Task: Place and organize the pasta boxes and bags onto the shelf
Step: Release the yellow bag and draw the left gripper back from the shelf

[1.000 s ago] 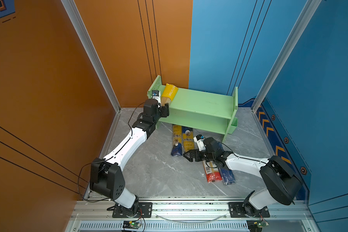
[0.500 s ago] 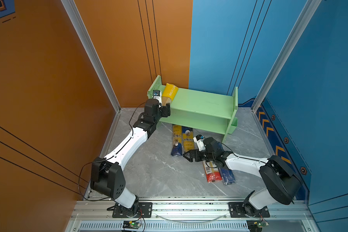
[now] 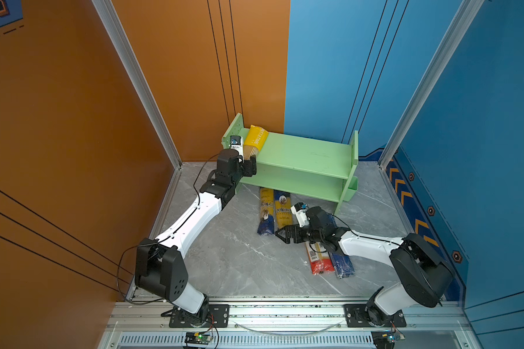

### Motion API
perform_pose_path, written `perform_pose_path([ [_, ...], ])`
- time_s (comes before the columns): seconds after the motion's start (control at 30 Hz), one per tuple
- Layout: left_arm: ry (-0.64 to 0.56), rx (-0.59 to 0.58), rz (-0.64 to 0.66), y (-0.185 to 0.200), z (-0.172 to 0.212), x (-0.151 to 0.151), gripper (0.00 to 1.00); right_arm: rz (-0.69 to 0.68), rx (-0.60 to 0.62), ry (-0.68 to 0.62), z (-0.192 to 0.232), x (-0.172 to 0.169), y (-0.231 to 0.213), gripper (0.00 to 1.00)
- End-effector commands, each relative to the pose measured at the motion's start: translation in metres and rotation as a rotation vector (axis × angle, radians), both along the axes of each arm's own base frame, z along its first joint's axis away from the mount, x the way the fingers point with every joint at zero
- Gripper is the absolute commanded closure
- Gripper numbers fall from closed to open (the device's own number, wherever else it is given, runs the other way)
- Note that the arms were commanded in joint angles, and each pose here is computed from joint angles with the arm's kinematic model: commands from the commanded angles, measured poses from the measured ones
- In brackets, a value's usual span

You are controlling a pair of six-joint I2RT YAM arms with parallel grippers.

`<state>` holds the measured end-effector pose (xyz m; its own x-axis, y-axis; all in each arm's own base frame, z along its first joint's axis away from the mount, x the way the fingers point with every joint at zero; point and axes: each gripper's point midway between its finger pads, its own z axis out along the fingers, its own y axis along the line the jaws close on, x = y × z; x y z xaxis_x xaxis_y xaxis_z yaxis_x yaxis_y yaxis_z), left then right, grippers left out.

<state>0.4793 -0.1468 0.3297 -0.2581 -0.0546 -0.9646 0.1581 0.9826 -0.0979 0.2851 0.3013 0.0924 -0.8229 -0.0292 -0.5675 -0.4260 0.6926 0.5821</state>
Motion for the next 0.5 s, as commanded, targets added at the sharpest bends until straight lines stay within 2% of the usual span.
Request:
perform_pose_path([
  [0.0,-0.067,0.015,0.020,0.007,0.025,-0.011,0.20,0.009,0.008,0.014,-0.005,-0.002,0.000,0.00],
  [0.47,-0.096,0.032,0.031,0.020,0.047,-0.036,0.20,0.011,0.013,0.014,-0.003,-0.001,0.002,0.00],
])
